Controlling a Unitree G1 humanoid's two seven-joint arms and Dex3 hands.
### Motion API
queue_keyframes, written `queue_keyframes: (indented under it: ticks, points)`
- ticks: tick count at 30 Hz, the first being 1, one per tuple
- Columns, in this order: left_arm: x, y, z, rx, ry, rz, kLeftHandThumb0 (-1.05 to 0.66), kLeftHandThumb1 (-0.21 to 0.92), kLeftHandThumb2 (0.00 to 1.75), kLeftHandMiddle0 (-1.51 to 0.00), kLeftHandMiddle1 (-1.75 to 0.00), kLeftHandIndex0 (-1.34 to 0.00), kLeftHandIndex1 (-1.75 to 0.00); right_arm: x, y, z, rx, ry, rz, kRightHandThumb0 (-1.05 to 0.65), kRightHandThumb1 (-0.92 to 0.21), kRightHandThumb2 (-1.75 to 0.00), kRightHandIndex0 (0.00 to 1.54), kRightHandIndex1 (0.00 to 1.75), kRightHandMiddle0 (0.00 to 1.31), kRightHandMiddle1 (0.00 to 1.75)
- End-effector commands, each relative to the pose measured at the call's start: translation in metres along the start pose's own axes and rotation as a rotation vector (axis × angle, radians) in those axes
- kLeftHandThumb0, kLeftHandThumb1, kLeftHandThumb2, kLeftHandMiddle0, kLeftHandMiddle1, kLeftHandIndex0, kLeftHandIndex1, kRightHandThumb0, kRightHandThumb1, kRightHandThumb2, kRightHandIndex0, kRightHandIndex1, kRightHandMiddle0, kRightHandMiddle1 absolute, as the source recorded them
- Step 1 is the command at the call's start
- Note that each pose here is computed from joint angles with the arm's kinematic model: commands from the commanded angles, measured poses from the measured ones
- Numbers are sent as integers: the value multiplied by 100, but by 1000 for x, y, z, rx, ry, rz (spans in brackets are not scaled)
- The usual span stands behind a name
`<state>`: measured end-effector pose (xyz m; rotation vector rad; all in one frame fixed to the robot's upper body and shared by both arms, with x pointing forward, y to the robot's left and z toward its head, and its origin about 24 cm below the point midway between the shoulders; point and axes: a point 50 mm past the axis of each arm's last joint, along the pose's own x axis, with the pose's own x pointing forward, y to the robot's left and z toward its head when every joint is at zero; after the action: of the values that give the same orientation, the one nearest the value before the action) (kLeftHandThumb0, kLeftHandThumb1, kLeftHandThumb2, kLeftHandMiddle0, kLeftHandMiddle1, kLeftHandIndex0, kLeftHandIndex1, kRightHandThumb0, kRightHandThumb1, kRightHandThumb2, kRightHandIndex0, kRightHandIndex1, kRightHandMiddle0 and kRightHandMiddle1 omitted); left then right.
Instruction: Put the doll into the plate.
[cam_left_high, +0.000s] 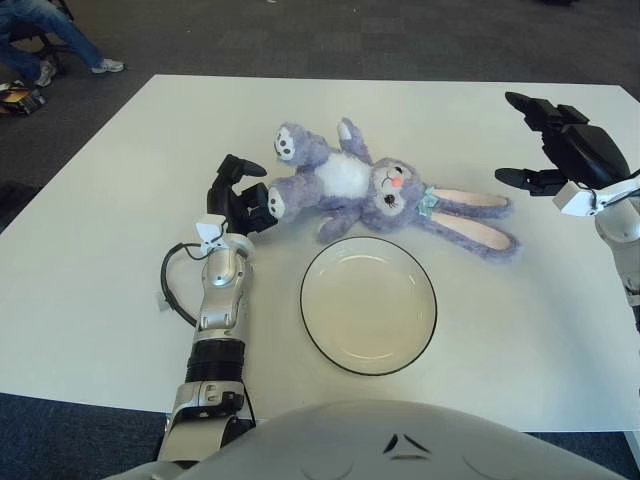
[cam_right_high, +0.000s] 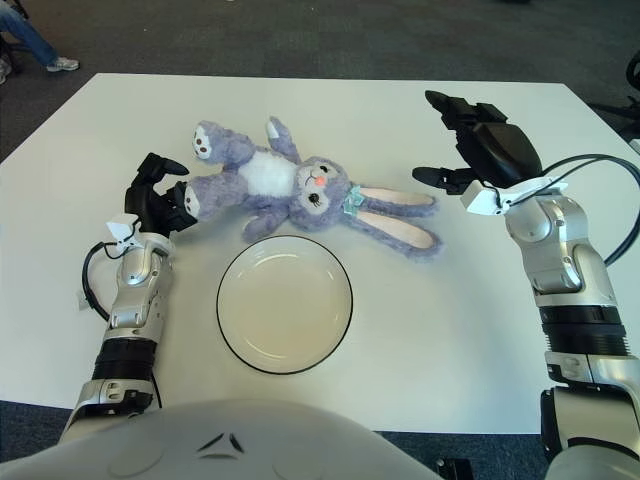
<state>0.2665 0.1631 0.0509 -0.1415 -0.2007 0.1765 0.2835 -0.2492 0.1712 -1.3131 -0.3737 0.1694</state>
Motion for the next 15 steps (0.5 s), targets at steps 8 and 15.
queue_keyframes:
  ticks: [8, 15]
  points:
    - [-30, 3, -39, -5, 171, 33, -45, 40, 121, -127, -175, -54, -175, 8, 8, 26, 68, -96, 87, -105, -92, -44, 6, 14, 0, 22]
    - [-29, 3, -40, -3, 167, 35, -45, 40, 121, -127, -175, -55, -175, 19, 9, 39, 83, -141, 138, -105, -92, -38, 7, 14, 0, 27]
